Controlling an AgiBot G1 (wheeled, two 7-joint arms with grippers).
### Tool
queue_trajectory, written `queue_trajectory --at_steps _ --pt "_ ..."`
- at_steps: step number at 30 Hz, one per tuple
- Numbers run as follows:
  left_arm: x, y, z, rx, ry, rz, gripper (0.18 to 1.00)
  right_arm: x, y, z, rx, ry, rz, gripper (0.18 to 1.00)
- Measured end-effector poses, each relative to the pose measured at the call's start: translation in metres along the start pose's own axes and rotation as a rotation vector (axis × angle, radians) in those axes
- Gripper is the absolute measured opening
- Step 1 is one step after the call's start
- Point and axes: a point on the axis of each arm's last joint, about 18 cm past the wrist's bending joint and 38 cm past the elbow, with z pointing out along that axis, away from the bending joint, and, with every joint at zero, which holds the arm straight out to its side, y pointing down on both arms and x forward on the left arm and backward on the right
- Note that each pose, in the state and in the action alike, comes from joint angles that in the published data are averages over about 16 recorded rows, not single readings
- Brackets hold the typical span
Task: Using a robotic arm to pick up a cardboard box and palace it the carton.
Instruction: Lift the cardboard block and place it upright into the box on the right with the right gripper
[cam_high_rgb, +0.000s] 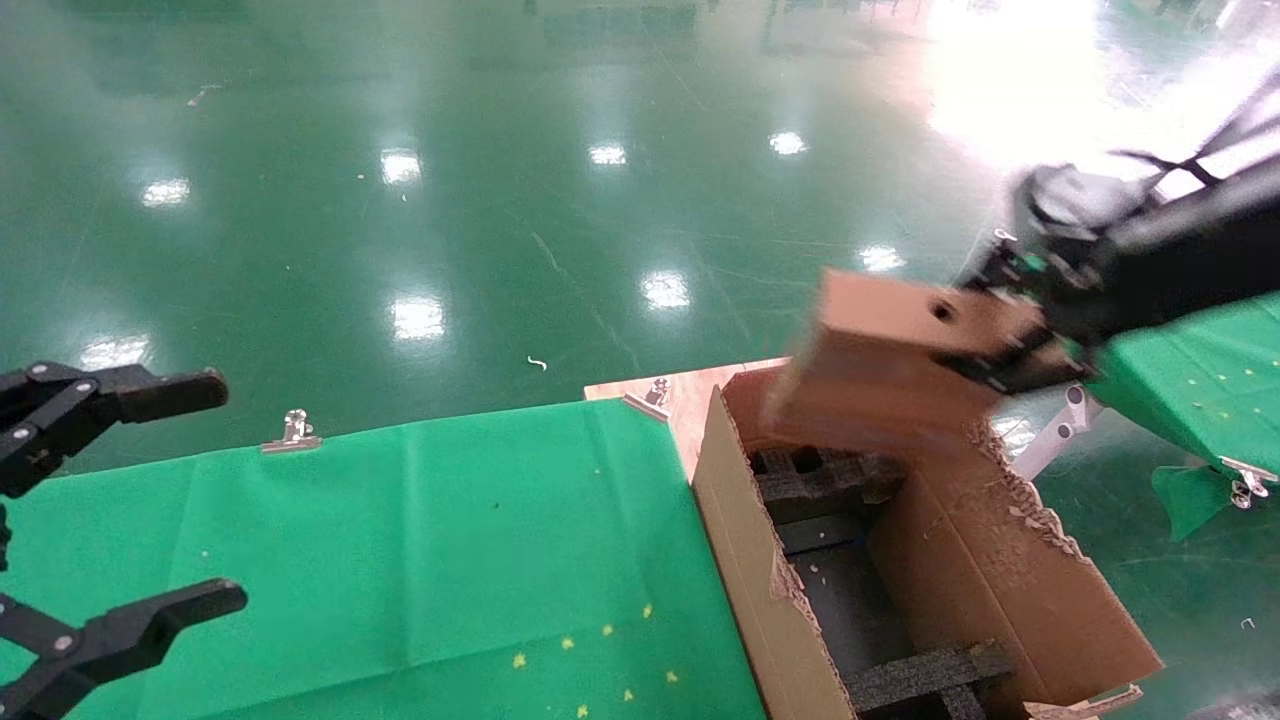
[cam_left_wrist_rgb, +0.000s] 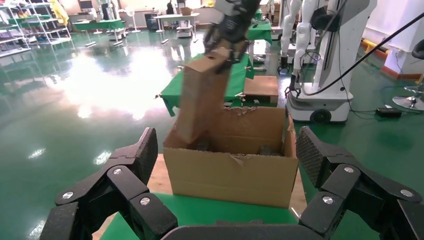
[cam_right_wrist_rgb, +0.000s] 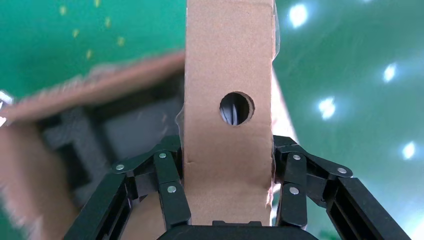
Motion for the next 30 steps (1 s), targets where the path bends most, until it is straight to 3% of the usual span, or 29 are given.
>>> queue_trajectory --at_steps 8,18,24,30 --pt "0.0 0.0 0.0 0.0 0.0 0.0 1.001 -0.03 0.046 -0.009 -0.08 -0.018 0.119 0.382" --pt "0.0 0.0 0.0 0.0 -0.001 0.0 1.001 -0.041 0.059 -0.001 -0.101 -0.014 0.212 0.379" --pt "0.0 0.0 0.0 0.0 -0.001 0.0 1.001 -0.047 0.064 0.019 -0.115 0.018 0.353 0.378" --pt "0.0 0.0 0.0 0.0 -0.001 0.0 1.001 -0.06 0.076 0.041 -0.16 0.084 0.561 0.376"
